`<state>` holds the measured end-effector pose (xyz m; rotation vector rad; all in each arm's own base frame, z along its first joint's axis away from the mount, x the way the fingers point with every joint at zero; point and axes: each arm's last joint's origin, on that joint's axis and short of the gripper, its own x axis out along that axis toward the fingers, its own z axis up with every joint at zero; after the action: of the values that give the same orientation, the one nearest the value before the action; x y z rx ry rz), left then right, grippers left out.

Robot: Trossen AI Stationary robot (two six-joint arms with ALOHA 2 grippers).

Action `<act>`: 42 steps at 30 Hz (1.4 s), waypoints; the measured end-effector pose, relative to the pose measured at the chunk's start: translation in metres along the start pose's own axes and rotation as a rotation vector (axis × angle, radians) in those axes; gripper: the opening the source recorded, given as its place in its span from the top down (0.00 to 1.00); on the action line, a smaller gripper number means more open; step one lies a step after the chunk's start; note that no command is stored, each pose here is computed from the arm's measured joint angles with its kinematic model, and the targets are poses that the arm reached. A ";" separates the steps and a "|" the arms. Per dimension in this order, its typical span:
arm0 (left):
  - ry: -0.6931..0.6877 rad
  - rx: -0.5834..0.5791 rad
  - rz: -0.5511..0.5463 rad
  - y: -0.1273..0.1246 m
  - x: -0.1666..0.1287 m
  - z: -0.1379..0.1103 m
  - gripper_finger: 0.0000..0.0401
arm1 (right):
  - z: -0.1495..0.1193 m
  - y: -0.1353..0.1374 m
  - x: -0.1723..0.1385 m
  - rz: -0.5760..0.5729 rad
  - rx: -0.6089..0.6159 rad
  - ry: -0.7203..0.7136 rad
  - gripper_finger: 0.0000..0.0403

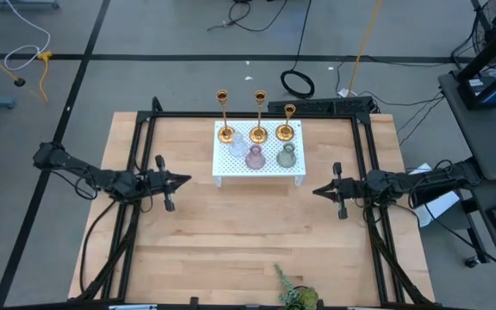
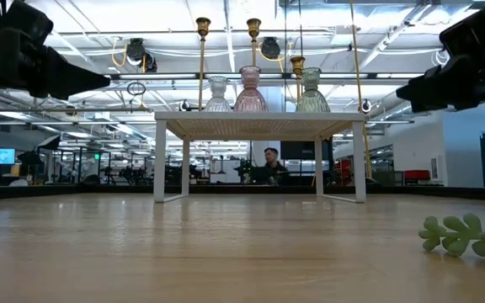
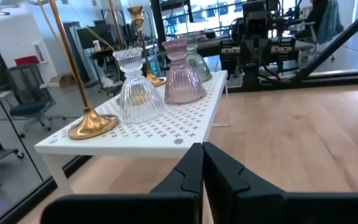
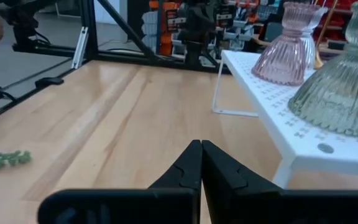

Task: Pick & Place candle stick holders
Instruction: Return to Home Position

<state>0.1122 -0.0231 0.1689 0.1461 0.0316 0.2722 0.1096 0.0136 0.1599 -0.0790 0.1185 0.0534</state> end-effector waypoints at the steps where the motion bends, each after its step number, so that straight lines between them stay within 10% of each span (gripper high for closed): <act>1: 0.001 0.005 0.000 0.000 0.000 0.000 0.97 | 0.000 0.000 0.000 -0.001 -0.007 -0.001 1.00; 42: 0.002 -0.031 0.001 0.000 0.000 0.000 0.90 | 0.000 -0.001 0.000 -0.031 -0.001 0.003 1.00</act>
<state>0.1122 -0.0231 0.1690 0.1153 0.0289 0.2740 0.1097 0.0126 0.1597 -0.0818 0.1198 0.0226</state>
